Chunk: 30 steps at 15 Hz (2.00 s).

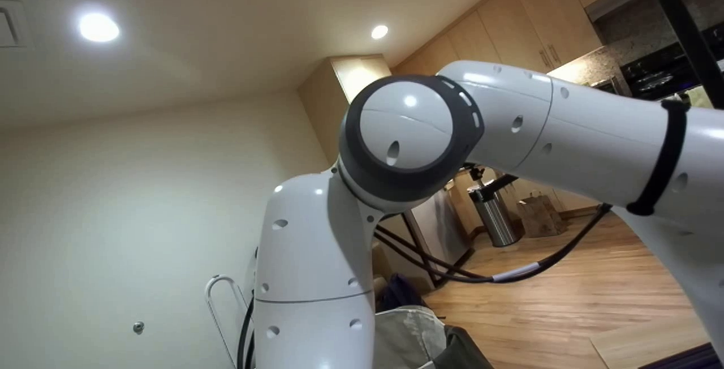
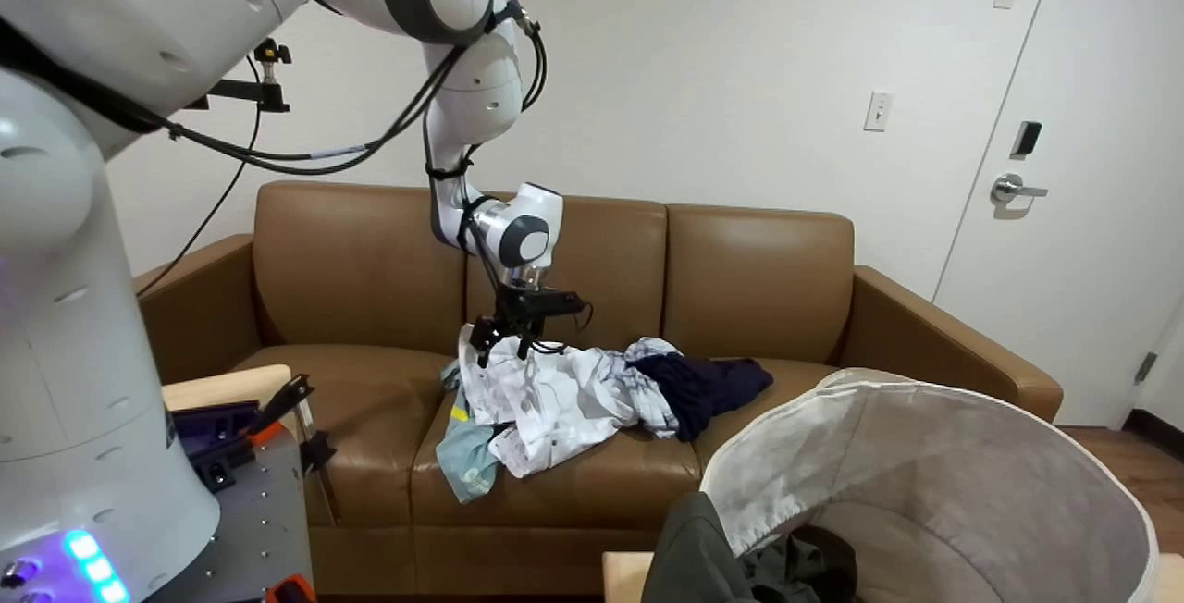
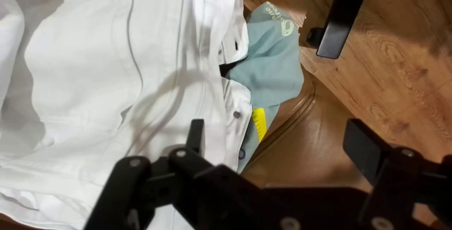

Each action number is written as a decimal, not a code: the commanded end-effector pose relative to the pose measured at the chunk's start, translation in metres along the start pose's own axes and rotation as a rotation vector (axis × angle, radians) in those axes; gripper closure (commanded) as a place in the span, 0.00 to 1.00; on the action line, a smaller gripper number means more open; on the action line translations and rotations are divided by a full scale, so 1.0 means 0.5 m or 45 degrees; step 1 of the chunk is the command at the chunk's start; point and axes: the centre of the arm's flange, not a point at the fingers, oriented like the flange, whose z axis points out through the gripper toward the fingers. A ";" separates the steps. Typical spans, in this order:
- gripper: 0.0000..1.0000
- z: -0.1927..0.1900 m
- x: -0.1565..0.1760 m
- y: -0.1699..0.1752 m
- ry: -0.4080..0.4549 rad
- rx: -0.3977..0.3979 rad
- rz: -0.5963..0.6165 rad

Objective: Pick the white shorts on the sofa and put them in the laundry bag

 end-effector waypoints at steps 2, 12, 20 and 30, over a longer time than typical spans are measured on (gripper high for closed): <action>0.00 0.000 0.011 0.042 -0.116 -0.147 0.239; 0.00 0.134 0.135 0.113 -0.263 -0.365 0.676; 0.00 0.256 0.109 0.087 -0.043 -0.464 0.466; 0.61 0.262 0.044 0.085 0.072 -0.490 0.491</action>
